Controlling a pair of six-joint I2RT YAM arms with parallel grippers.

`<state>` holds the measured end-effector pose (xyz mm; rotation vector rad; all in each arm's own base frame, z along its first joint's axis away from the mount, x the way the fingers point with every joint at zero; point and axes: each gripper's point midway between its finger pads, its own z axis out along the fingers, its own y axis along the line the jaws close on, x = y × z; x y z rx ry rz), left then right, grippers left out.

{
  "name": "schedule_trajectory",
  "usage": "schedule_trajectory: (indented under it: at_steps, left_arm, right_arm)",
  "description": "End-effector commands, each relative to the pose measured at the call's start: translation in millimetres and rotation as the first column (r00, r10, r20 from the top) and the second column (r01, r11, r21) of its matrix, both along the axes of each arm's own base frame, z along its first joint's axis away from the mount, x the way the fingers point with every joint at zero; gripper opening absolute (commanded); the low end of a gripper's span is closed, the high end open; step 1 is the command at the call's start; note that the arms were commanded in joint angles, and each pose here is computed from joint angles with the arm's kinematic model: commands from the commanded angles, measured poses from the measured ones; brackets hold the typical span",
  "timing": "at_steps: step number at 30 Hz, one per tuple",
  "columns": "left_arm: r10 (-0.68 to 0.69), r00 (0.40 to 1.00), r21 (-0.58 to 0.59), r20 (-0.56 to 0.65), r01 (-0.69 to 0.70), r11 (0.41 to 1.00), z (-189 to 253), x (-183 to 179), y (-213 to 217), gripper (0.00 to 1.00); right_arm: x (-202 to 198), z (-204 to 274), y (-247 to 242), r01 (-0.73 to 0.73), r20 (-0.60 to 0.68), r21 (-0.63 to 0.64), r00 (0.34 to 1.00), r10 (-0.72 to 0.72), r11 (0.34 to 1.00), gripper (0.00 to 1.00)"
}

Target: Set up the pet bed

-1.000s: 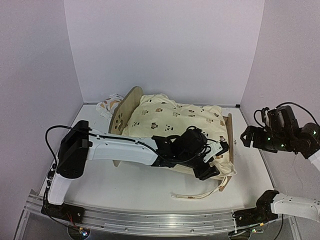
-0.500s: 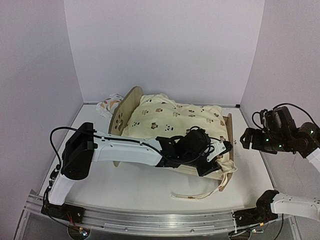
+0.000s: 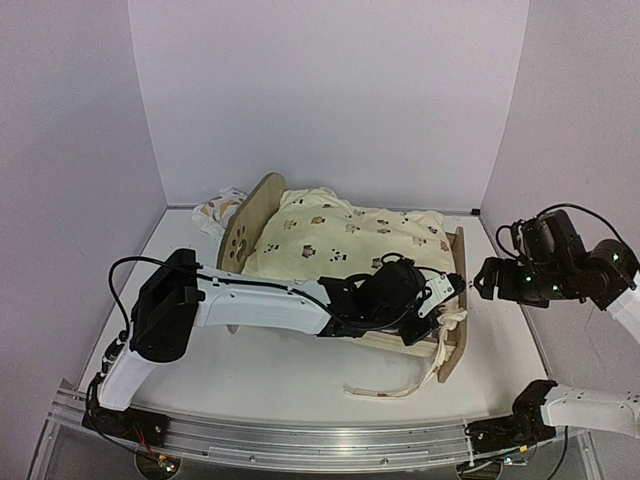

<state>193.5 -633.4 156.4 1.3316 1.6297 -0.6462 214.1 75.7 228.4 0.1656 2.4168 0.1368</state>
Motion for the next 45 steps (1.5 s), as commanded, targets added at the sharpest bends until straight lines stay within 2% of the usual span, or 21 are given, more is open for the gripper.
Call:
schedule_trajectory:
  at_steps: [1,5,9,12,16,21,29,37,40,45]
  left_arm:
    - [0.183,0.981,-0.165,0.063,-0.171,0.971,87.4,50.2,23.4,0.00]
    - [0.250,0.967,-0.223,0.051,-0.233,0.947,121.8,77.7,46.1,0.00]
    - [0.289,0.957,-0.285,0.037,-0.267,0.921,155.8,99.4,65.5,0.00]
    - [0.296,0.954,-0.316,0.034,-0.271,0.909,177.2,107.0,73.8,0.00]
    - [0.297,0.954,-0.337,0.043,-0.266,0.903,193.9,107.6,78.9,0.00]
    - [0.302,0.952,-0.340,0.044,-0.270,0.901,196.3,107.3,83.5,0.00]
    - [0.302,0.952,-0.334,0.044,-0.271,0.903,193.5,106.8,86.0,0.00]
    - [0.305,0.951,-0.338,0.043,-0.273,0.901,193.9,106.3,88.9,0.00]
    - [0.306,0.951,-0.339,0.043,-0.274,0.900,195.4,106.2,90.3,0.00]
    - [0.307,0.951,-0.333,0.042,-0.276,0.902,192.6,106.0,91.2,0.00]
  right_arm:
    - [3.3,14.7,30.6,-0.112,-0.012,0.094,0.993,0.113,0.989,0.95]
    - [-4.7,13.5,73.2,-0.263,-0.053,0.249,0.957,0.284,0.932,0.89]
    - [-12.3,17.9,109.9,-0.366,-0.048,0.399,0.908,0.417,0.841,0.73]
    - [-10.1,14.6,123.9,-0.388,-0.036,0.451,0.892,0.451,0.804,0.64]
    - [-1.0,1.8,139.2,-0.415,-0.022,0.478,0.875,0.483,0.774,0.62]
    - [14.5,-19.3,153.2,-0.425,-0.032,0.474,0.867,0.497,0.771,0.62]
    - [25.7,-42.6,156.0,-0.412,-0.058,0.427,0.876,0.479,0.805,0.51]
    - [25.2,-59.5,160.9,-0.410,-0.089,0.428,0.868,0.489,0.806,0.27]
    - [24.5,-59.2,159.6,-0.411,-0.083,0.425,0.870,0.487,0.806,0.15]
    - [22.9,-56.2,155.9,-0.414,-0.063,0.417,0.875,0.480,0.809,0.02]
